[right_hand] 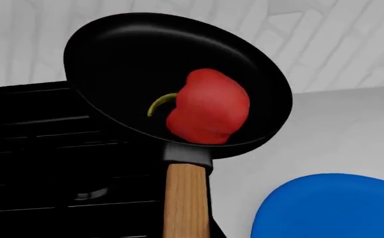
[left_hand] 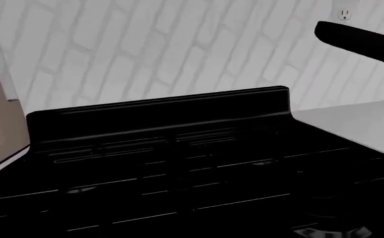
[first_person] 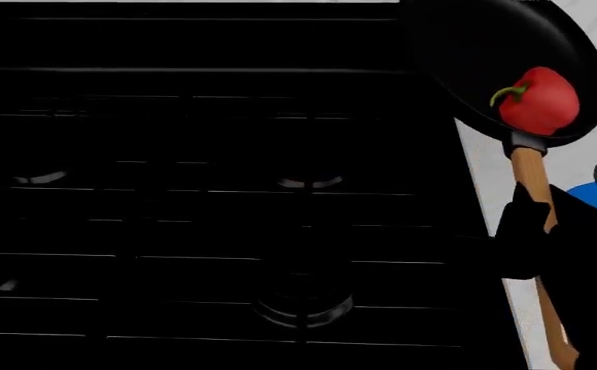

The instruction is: Pick up the pan and dump the vegetables in it onto the plate. Then return the pan to the stove.

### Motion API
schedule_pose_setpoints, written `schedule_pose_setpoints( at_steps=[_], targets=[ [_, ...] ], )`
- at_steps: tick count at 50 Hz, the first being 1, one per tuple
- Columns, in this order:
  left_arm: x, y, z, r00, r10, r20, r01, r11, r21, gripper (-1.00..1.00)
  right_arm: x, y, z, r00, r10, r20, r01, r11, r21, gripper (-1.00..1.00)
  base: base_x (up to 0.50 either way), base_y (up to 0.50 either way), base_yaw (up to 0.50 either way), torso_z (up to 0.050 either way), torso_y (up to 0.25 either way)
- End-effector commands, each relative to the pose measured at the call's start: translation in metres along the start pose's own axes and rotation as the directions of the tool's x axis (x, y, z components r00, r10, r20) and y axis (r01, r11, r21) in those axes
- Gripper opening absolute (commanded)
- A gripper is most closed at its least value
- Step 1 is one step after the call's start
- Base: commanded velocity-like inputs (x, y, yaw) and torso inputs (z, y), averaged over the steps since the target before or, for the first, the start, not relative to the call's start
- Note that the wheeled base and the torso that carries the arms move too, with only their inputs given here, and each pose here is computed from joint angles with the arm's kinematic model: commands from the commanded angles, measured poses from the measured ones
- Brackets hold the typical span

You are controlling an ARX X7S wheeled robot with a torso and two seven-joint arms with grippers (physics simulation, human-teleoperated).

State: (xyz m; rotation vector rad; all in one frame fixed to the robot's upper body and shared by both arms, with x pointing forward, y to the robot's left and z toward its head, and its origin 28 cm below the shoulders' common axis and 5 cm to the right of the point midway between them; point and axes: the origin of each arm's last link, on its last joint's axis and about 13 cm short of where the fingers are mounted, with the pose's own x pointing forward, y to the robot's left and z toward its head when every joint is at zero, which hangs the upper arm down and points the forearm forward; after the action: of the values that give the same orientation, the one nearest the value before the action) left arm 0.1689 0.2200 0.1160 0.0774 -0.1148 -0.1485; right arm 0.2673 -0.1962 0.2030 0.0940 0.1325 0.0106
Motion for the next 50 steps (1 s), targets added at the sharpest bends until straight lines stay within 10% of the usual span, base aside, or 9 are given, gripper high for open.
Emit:
schedule_pose_setpoints(
  at_steps=[1,50],
  targets=[
    [-0.001,0.0,0.0,1.0,-0.006,-0.002,0.006,1.0,0.005,1.0,0.0,-0.009,0.014,0.987,0.004,0.158,-0.016,0.997,0.073,-1.0,0.0,0.0,0.0,0.0,0.0],
    [-0.007,-0.003,0.008,0.998,-0.069,0.004,0.069,0.997,-0.044,1.0,0.031,0.012,-0.014,0.887,0.229,0.401,-0.389,0.839,0.38,-1.0,0.0,0.0,0.0,0.001,0.006]
  ],
)
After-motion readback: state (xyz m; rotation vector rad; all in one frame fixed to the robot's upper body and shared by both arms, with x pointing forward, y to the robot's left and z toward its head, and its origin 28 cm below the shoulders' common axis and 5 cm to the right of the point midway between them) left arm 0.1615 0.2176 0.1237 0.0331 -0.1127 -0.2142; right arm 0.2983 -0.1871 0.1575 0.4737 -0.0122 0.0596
